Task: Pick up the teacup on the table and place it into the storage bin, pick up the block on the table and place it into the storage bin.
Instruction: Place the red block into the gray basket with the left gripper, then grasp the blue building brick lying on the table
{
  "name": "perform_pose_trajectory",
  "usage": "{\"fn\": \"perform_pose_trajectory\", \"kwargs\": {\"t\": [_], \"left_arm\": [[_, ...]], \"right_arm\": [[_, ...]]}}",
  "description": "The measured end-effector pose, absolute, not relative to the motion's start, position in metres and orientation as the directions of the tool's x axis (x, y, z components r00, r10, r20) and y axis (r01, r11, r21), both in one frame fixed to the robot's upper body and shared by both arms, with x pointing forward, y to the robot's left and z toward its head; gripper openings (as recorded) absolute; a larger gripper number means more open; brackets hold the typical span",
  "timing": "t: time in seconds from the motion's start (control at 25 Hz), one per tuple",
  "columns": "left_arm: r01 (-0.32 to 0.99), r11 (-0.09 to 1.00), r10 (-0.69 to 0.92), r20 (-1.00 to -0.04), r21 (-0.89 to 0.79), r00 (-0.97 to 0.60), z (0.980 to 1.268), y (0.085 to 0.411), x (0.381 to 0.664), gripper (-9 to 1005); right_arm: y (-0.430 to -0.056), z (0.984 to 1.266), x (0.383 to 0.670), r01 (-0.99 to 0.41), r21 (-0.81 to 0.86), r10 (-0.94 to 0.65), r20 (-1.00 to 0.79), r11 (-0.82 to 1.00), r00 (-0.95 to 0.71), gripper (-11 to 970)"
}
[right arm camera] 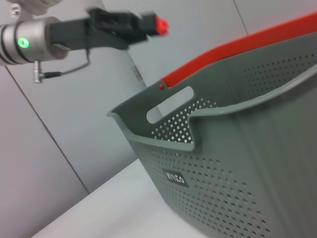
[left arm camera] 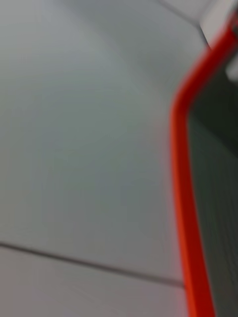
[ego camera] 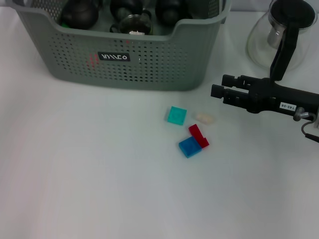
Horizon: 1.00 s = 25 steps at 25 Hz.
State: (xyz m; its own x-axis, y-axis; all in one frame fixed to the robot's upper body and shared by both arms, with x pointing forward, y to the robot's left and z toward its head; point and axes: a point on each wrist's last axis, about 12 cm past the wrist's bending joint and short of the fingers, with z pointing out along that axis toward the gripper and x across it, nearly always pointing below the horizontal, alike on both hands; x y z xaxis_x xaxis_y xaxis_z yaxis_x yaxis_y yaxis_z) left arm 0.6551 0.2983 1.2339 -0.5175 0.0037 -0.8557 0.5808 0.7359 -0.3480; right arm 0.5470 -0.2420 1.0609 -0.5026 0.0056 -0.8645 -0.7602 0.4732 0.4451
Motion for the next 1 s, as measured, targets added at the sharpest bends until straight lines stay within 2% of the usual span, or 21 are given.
{"fn": "perform_pose_trajectory", "kwargs": {"t": [0.28, 0.48, 0.52, 0.6, 0.76, 0.88, 0.96, 1.0], "left_arm": [[0.483, 0.847, 0.112, -0.813, -0.223, -0.572, 1.210, 0.279, 0.673, 185], [0.479, 0.851, 0.118, -0.811, -0.216, -0.574, 1.207, 0.275, 0.675, 190], [0.488, 0.842, 0.102, -0.819, -0.232, -0.565, 1.210, 0.277, 0.672, 252], [0.526, 0.800, 0.043, -0.846, -0.289, -0.531, 1.219, 0.284, 0.664, 376], [0.658, 0.632, -0.137, -0.894, -0.411, -0.427, 1.234, 0.309, 0.635, 463], [0.757, 0.494, -0.202, -0.903, -0.429, -0.380, 1.228, 0.321, 0.610, 529], [0.829, 0.398, -0.177, -0.920, -0.392, -0.350, 1.207, 0.327, 0.584, 572], [0.835, 0.390, -0.169, -0.922, -0.388, -0.349, 1.203, 0.327, 0.581, 594]], "right_arm": [[-0.239, 1.064, 0.551, -0.767, 0.438, 0.010, -0.871, 0.469, -0.491, 643], [-0.236, 1.068, 0.554, -0.773, 0.433, 0.014, -0.876, 0.464, -0.482, 643], [-0.236, 1.068, 0.554, -0.773, 0.433, 0.014, -0.876, 0.465, -0.482, 643], [-0.236, 1.068, 0.555, -0.770, 0.432, 0.017, -0.876, 0.470, -0.482, 643], [-0.238, 1.068, 0.556, -0.763, 0.433, 0.025, -0.876, 0.481, -0.481, 643], [-0.239, 1.068, 0.557, -0.762, 0.429, 0.027, -0.878, 0.485, -0.478, 641], [-0.239, 1.068, 0.557, -0.762, 0.428, 0.026, -0.878, 0.486, -0.477, 641], [-0.239, 1.069, 0.558, -0.762, 0.428, 0.026, -0.879, 0.487, -0.477, 641]]}}
